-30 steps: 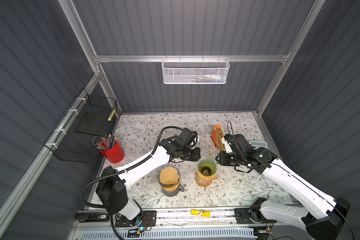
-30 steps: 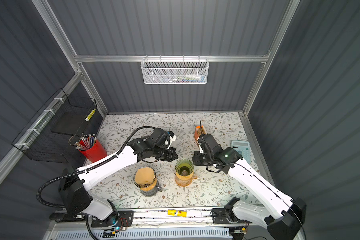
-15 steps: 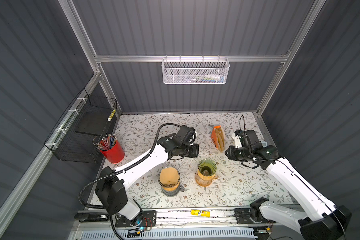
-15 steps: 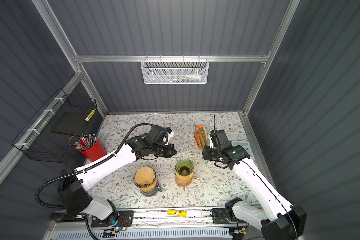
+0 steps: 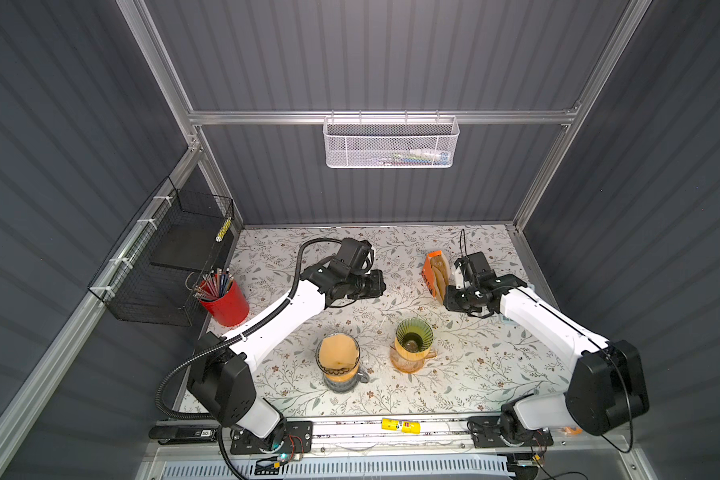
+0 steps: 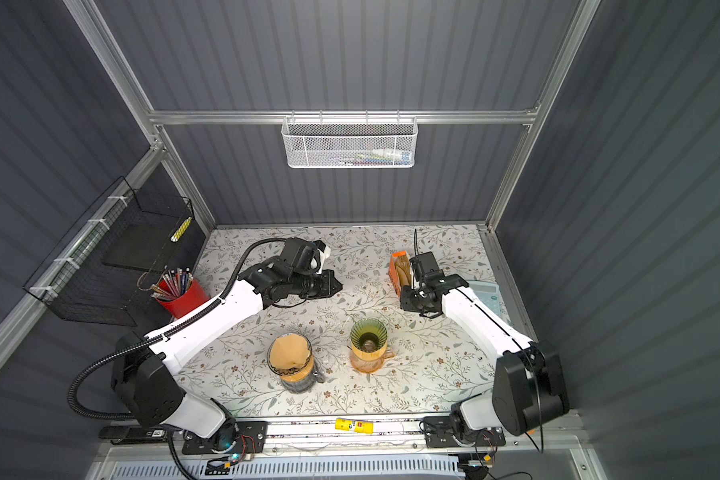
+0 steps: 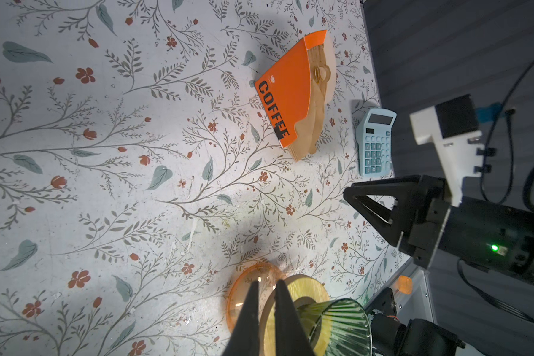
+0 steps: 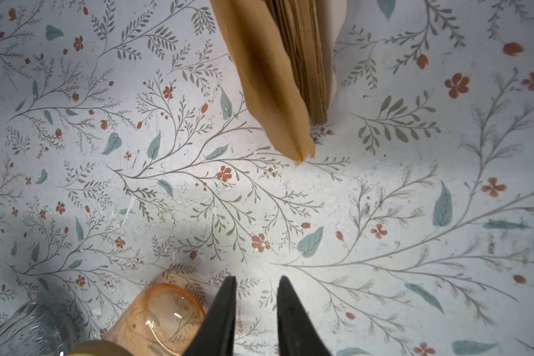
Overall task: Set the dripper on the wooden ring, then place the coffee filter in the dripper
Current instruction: 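Release the dripper and move the right gripper to the orange COFFEE filter box, then pinch the front paper filter in the box with the right gripper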
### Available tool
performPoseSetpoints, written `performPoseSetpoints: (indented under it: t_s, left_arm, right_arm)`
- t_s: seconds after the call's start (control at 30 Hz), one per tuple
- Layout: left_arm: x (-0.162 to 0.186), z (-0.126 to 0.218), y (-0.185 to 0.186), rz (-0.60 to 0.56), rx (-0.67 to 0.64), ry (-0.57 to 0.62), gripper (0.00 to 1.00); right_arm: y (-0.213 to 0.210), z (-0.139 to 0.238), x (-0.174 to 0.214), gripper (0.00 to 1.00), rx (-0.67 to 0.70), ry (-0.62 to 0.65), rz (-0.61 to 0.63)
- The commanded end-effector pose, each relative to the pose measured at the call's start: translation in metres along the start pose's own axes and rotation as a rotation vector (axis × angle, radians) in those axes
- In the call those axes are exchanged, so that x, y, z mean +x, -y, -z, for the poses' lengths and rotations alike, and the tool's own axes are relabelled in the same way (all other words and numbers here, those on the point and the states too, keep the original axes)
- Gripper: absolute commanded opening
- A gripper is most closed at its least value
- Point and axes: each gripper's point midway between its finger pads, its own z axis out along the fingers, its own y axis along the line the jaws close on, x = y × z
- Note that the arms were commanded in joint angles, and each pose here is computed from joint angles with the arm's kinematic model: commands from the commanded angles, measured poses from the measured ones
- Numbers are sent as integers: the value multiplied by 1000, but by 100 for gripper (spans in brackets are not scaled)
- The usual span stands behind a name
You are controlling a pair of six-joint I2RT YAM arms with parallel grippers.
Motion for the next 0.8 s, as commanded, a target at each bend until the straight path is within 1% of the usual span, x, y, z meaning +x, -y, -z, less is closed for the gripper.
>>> performPoseSetpoints:
  t_s: [0.0,0.17,0.43,0.53,0.77]
  left_arm:
    - [-17,-1,5,9,43,36,14]
    - [-28,-6,2,36,73,40,14]
    - [-42,-13,-11,79,84,48,15]
    - [-43,-15,-13,101,120,26,14]
    - [-47,-18,-21,117,116,22,14]
  right_arm:
    - [-2,-6,-24,26,8,49,40]
    - [-3,-19,-34,25,17,34,53]
    - [-1,-25,-45,26,27,44,46]
    - [0,-27,-47,27,32,44,43]
    - [2,-32,-56,28,45,52,44]
